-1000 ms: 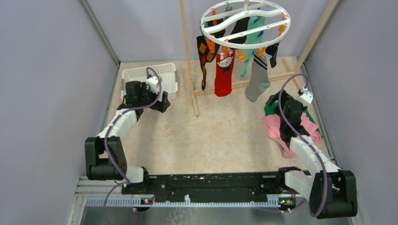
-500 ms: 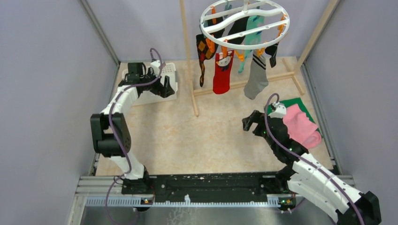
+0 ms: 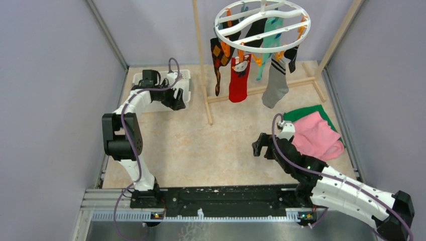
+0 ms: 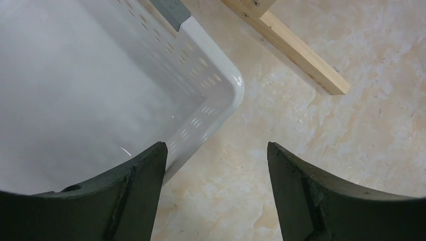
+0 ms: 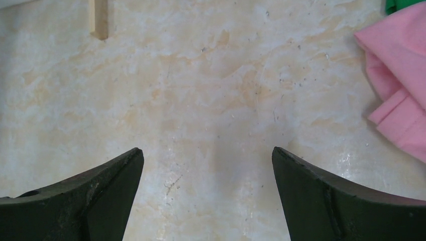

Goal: Remove the socks clipped to the hanger

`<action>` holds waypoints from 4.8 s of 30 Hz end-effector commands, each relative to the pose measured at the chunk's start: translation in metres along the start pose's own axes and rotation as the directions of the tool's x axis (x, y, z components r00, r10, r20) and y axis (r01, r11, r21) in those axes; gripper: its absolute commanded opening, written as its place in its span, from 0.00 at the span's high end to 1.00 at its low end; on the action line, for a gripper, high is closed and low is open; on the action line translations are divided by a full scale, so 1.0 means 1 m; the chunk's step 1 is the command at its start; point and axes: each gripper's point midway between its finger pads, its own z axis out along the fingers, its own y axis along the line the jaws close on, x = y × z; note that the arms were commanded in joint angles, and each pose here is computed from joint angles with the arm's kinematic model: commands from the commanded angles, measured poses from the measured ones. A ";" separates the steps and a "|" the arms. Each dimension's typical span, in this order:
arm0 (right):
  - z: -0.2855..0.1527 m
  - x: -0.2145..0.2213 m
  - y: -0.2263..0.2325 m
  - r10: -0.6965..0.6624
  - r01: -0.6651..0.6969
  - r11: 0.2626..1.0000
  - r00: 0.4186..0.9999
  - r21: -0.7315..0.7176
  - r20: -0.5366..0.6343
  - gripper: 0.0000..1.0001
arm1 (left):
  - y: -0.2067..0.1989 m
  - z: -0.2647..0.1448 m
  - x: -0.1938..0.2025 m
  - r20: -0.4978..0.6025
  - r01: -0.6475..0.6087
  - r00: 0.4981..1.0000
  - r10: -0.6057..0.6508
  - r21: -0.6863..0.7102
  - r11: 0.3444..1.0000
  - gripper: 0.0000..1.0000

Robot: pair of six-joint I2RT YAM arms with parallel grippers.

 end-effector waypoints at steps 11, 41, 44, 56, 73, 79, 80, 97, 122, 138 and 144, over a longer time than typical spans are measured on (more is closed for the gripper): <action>-0.006 -0.012 0.037 -0.017 0.019 0.996 1.000 -0.085 0.022 0.09 | -0.022 -0.018 0.046 -0.178 -0.133 0.972 0.151 0.111 0.985 0.39; 0.056 -0.024 0.205 -0.144 0.122 0.928 0.989 -0.352 -0.035 0.12 | -0.171 -0.128 0.019 -0.048 -0.342 0.933 0.357 0.192 0.920 0.01; 0.072 -0.019 0.232 -0.170 0.140 0.909 0.984 -0.393 -0.043 0.12 | -0.115 -0.150 -0.013 -0.015 -0.278 0.960 0.278 -0.090 0.956 0.01; 0.153 0.033 0.316 -0.329 0.245 0.868 0.936 -0.432 -0.129 0.43 | -0.003 -0.188 0.011 0.027 0.139 0.990 -0.139 -0.385 0.912 0.01; 0.095 0.031 0.249 -0.284 0.244 0.934 0.950 -0.260 -0.131 1.00 | -0.020 -0.175 0.015 0.040 0.114 0.993 -0.108 -0.271 0.956 0.01; 0.044 0.033 0.175 -0.132 0.117 0.989 0.976 -0.094 -0.173 1.00 | -0.031 -0.168 0.009 0.071 0.113 0.992 -0.101 -0.196 0.974 0.01; 0.036 0.035 0.158 -0.116 0.107 0.993 0.977 -0.054 -0.180 1.00 | -0.032 -0.167 0.009 0.071 0.116 0.992 -0.104 -0.187 0.976 0.01; -0.032 0.020 -0.020 -0.004 0.034 0.910 0.997 0.412 -0.074 0.97 | -0.069 -0.124 -0.019 0.032 0.052 0.998 -0.049 -0.098 0.994 0.01; -0.050 -0.086 0.085 -0.113 0.110 0.993 0.991 0.044 0.073 0.13 | -0.055 -0.031 -0.186 0.318 0.061 0.947 -0.050 -0.022 0.998 0.01; -0.052 -0.128 0.136 -0.084 0.105 0.988 0.981 -0.113 0.176 0.05 | -0.057 -0.012 -0.238 0.509 -0.038 0.858 0.065 -0.063 0.997 0.09; -0.050 -0.124 0.135 -0.067 0.088 0.989 0.984 -0.118 0.168 0.12 | -0.053 -0.030 -0.240 0.538 -0.099 0.825 0.172 -0.162 0.982 0.34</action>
